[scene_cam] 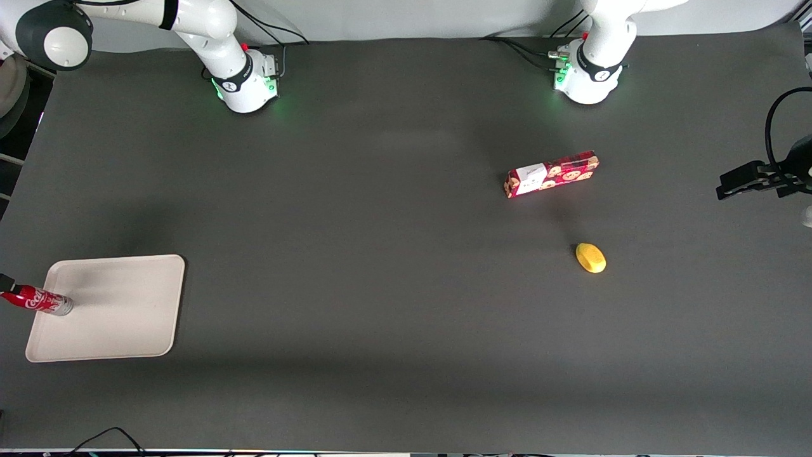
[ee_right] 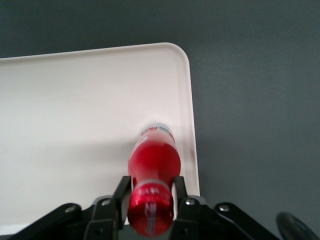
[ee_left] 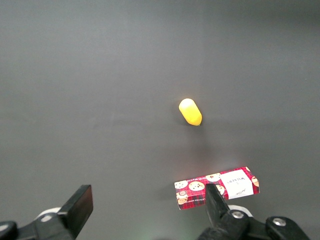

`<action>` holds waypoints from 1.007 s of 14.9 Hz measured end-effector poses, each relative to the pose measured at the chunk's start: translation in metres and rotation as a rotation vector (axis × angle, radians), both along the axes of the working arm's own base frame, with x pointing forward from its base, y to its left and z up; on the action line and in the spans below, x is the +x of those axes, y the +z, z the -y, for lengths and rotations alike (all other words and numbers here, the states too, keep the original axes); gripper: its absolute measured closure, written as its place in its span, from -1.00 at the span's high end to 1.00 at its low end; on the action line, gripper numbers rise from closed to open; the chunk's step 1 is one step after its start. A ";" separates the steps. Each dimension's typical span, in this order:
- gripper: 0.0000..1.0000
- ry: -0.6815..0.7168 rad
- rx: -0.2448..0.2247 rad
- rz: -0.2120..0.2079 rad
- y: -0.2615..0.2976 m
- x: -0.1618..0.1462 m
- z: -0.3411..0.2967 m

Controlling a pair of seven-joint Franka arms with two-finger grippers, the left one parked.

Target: Place coke bottle on tray

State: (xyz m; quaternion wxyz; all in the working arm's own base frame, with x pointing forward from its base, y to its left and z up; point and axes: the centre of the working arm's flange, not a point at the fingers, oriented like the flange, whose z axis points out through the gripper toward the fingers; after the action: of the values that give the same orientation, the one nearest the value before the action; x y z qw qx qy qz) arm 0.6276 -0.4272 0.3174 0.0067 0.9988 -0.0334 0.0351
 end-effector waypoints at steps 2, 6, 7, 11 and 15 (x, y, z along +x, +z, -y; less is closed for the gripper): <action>0.22 0.002 -0.003 0.002 -0.001 0.000 0.000; 0.97 0.021 -0.016 0.019 0.004 0.010 -0.009; 1.00 0.032 -0.025 0.027 0.009 0.016 -0.015; 1.00 0.067 -0.103 0.080 0.060 0.049 -0.056; 1.00 0.077 -0.124 0.147 0.153 0.068 -0.132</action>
State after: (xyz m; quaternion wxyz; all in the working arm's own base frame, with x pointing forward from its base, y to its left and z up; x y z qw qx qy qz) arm 0.6953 -0.2956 0.4701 0.0645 0.9917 0.0069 0.1106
